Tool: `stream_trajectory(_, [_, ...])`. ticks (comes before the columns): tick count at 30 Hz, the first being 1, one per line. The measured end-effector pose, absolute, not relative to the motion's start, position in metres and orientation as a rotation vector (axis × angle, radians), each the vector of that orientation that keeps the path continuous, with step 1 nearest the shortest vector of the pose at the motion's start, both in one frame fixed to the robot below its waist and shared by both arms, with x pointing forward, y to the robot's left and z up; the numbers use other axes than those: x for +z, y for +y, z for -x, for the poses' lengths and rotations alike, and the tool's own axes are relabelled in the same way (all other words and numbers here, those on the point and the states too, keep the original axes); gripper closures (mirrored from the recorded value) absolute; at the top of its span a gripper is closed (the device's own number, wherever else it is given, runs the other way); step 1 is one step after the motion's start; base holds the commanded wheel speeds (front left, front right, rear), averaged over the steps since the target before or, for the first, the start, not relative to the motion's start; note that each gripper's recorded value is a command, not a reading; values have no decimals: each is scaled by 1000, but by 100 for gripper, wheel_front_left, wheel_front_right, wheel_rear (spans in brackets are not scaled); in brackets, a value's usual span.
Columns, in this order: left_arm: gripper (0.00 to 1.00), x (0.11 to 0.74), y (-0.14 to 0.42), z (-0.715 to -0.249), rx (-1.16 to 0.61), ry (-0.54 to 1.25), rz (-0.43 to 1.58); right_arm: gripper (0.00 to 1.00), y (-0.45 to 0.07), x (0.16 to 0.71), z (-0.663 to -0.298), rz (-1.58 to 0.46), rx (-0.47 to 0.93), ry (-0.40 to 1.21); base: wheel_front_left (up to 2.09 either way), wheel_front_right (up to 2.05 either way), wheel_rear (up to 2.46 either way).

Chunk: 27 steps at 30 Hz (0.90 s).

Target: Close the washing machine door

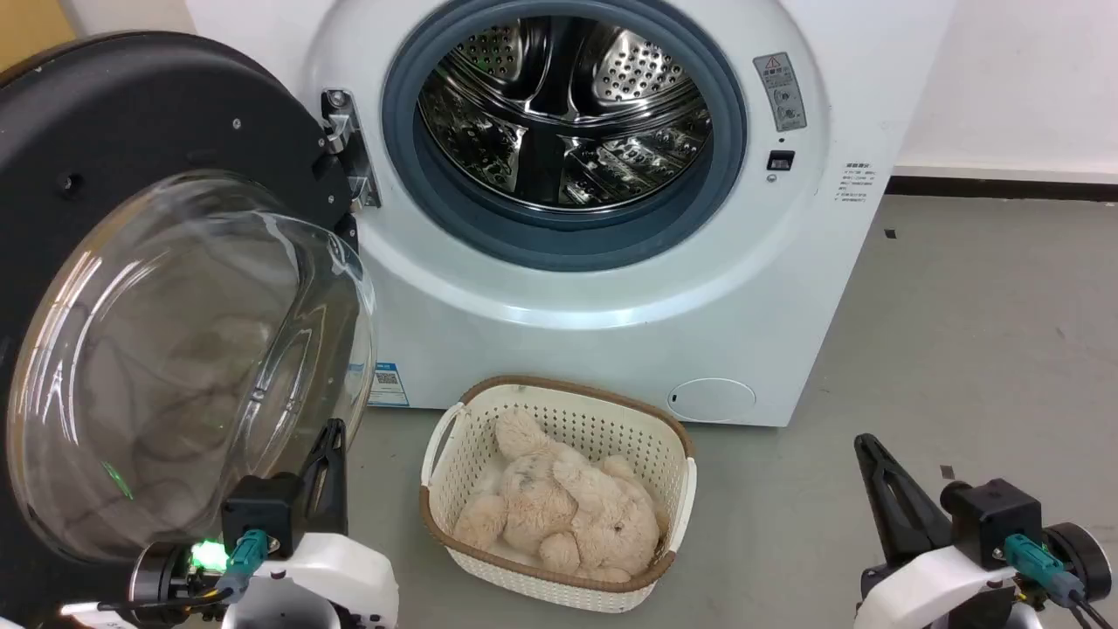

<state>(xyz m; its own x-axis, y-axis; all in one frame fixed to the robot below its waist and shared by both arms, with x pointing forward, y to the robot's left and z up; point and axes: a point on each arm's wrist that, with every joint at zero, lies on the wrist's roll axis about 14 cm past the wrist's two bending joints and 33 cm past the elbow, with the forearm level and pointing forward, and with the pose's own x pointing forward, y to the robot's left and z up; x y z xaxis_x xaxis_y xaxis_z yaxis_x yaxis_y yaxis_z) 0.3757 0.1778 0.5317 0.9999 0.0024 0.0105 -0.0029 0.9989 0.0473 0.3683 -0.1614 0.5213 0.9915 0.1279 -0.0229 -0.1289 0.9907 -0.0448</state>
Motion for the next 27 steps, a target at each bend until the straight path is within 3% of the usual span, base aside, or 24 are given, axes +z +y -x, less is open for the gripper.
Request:
stream_trajectory(24, [100,532,178,-376,2,-10,-47,100,-161,521,-368,46,129,20,0,0,0])
stream_trajectory(25, [0,532,178,-376,3,-10,-47,0,-161,521,-368,46,129,20,0,0,0])
stream_trajectory(27, [0,532,178,-376,3,-10,-47,0,-162,521,-368,46,128,21,0,0,0])
